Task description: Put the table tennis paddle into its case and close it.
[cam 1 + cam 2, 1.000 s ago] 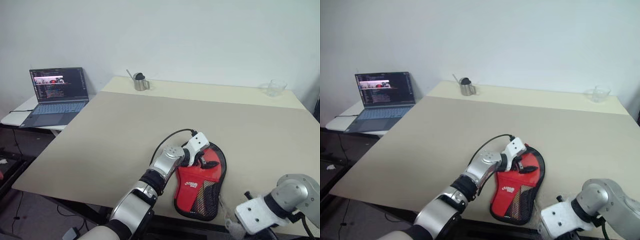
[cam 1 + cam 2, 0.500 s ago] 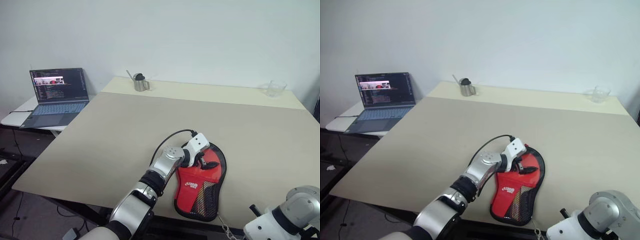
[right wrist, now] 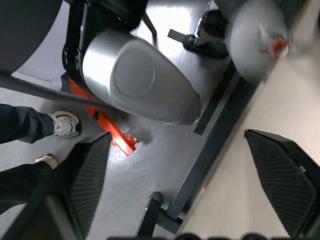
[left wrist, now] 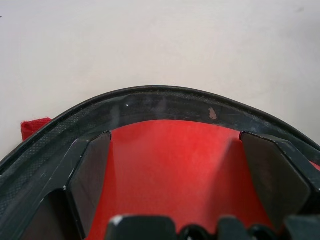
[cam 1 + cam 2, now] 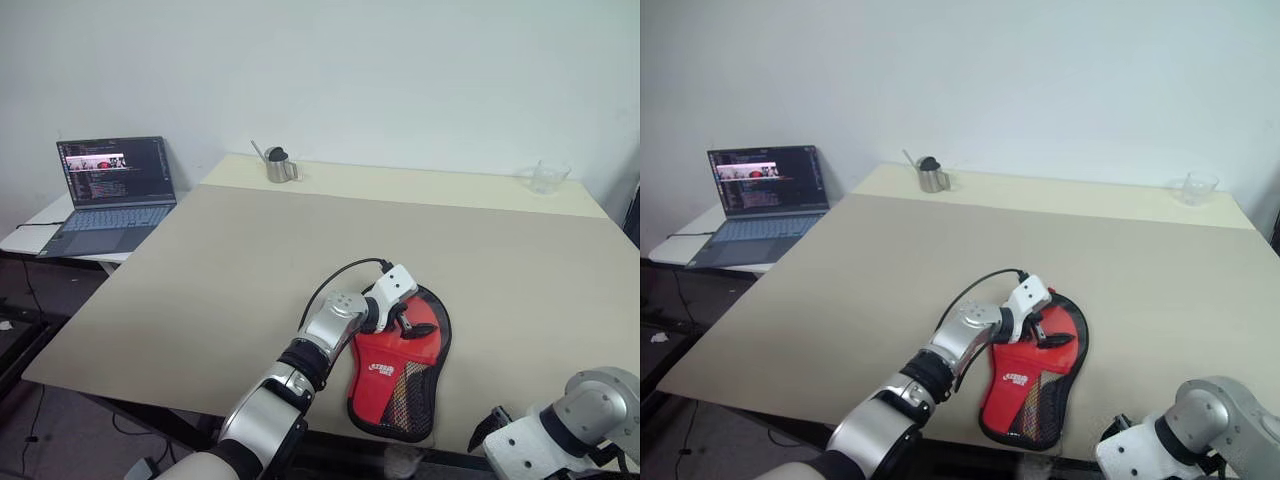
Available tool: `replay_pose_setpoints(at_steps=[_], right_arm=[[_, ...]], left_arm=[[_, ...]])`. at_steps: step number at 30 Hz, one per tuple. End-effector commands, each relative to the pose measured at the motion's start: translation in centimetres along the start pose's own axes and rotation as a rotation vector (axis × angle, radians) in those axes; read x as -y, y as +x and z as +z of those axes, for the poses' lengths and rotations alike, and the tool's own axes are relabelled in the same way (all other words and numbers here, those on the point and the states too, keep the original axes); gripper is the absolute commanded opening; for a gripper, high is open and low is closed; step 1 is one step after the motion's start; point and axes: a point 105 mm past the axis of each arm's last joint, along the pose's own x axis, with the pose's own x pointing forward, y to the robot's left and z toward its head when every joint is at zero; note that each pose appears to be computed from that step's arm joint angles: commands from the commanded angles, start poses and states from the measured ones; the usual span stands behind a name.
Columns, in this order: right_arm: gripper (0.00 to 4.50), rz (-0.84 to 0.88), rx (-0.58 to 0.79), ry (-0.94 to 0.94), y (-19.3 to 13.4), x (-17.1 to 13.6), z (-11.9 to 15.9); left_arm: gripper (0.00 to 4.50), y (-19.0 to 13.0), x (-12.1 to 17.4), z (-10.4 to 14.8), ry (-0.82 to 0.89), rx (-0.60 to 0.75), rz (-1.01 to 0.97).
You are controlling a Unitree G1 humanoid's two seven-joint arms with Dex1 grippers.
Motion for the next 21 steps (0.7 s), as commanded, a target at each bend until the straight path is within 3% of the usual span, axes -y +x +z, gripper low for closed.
replay_pose_setpoints(at_steps=[1,4,8,11,15,21], right_arm=[[4.48,-0.111,0.000,-0.027,-2.0,1.9,0.1],[4.48,-0.230,0.015,-0.006,-4.2,3.8,0.2],[4.48,-0.390,0.081,0.056,-7.4,6.4,0.6],[4.48,-0.529,0.135,0.130,-10.9,9.9,-1.0],[4.48,-0.610,0.137,0.204,-14.0,11.0,-4.2],[4.48,-0.640,0.117,0.255,-16.7,9.9,-6.6]], left_arm=[[4.50,-0.1,0.5,-2.8,-0.053,-0.078,-0.018],[4.50,-0.5,0.0,-1.3,-0.033,-0.026,-0.022],[4.50,-0.9,-0.3,2.6,-0.039,0.104,-0.058],[4.50,-2.9,-1.6,6.5,0.029,0.194,-0.070],[4.50,-8.1,-4.0,9.1,0.125,0.228,-0.069],[4.50,-19.7,-6.7,9.5,0.214,0.150,-0.049]])
